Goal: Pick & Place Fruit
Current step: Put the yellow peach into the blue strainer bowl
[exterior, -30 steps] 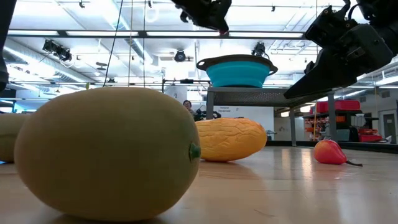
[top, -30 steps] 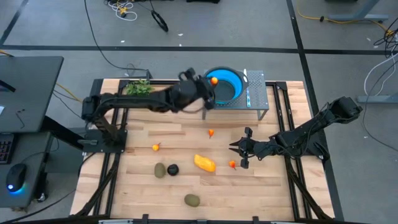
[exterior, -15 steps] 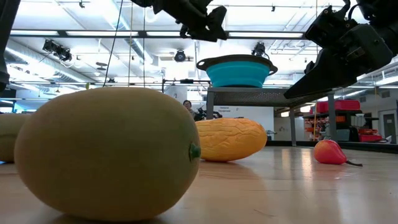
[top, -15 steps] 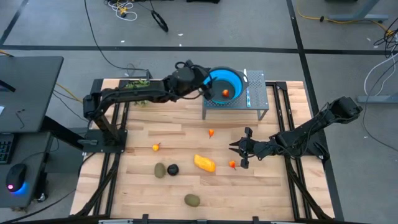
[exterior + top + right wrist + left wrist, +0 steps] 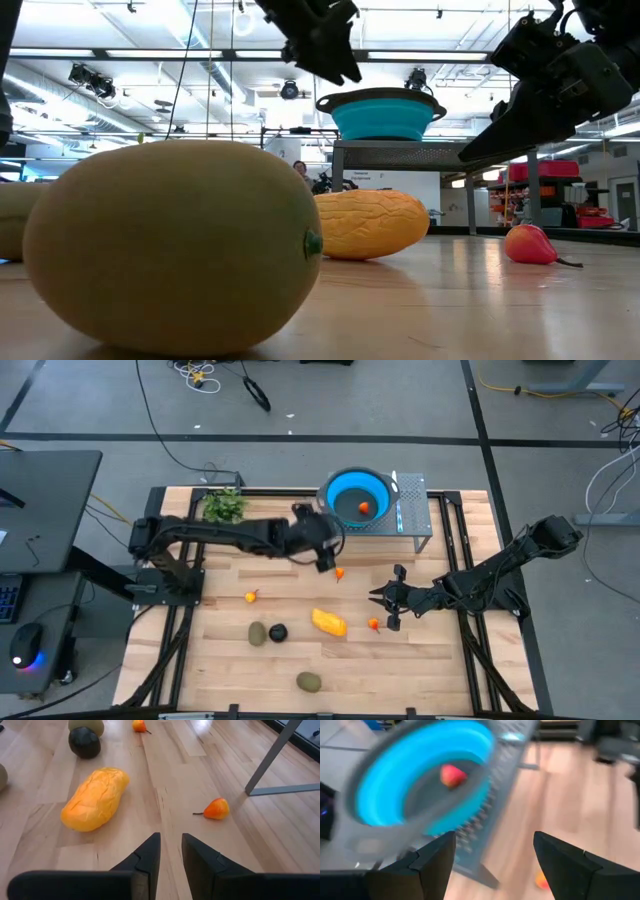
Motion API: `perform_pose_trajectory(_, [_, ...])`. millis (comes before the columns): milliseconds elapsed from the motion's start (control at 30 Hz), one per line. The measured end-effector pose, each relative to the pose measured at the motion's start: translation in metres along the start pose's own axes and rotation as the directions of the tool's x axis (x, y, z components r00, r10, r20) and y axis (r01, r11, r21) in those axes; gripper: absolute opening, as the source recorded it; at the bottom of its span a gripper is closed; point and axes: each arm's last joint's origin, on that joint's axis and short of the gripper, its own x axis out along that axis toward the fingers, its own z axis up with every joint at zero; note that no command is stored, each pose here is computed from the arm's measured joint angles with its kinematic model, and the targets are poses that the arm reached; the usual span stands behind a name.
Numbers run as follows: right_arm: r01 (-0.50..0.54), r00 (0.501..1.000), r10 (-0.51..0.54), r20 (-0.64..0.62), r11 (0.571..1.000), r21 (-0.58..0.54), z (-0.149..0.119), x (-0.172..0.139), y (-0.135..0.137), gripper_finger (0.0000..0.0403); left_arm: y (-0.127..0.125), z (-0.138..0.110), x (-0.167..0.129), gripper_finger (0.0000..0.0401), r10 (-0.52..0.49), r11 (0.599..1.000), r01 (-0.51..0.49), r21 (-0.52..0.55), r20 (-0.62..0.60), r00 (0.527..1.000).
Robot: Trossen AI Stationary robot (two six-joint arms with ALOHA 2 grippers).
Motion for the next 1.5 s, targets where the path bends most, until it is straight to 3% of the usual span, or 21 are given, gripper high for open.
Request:
perform_pose_trajectory(200, [-0.004, 1.0, 0.004, 0.002, 1.0, 0.028, 0.0, 0.0, 0.0, 0.0089, -0.041, -0.034, -0.007, 0.0265, -0.075, 0.997, 0.077, 0.022, -0.071, 0.995])
perform_pose_trajectory(467, [-0.026, 1.0, 0.026, 0.017, 0.999, 0.043, 0.002, 0.0, 0.001, 0.0089, -0.074, -0.076, -0.029, 0.0259, -0.08, 0.996, 0.084, 0.026, -0.113, 0.99])
perform_pose_trajectory(733, [-0.127, 0.991, 0.128, -0.029, 0.991, 0.047, -0.003, 0.005, 0.007, 0.0089, -0.092, -0.116, -0.038, 0.0258, -0.092, 0.991, 0.098, -0.091, 0.067, 0.994])
perform_pose_trajectory(900, [-0.2, 0.976, 0.202, -0.079, 0.979, 0.029, -0.015, 0.013, 0.02, 0.0106, -0.094, -0.15, -0.032, 0.0258, -0.14, 0.975, 0.161, -0.155, 0.141, 0.98])
perform_pose_trajectory(1067, [-0.238, 0.969, 0.238, -0.058, 0.971, 0.012, -0.021, 0.017, 0.033, 0.0162, -0.09, -0.172, -0.03, 0.0258, -0.144, 0.965, 0.181, -0.191, 0.193, 0.971])
perform_pose_trajectory(1267, [-0.136, 0.989, 0.135, -0.068, 0.991, -0.015, -0.025, 0.02, 0.037, 0.0232, -0.085, -0.192, -0.029, 0.0258, -0.125, 0.964, 0.159, -0.215, 0.164, 0.979])
perform_pose_trajectory(1500, [-0.136, 0.98, 0.142, -0.141, 0.989, 0.054, -0.042, 0.024, 0.045, 0.0246, -0.082, -0.202, -0.028, 0.0258, -0.123, 0.959, 0.155, -0.235, 0.148, 0.981])
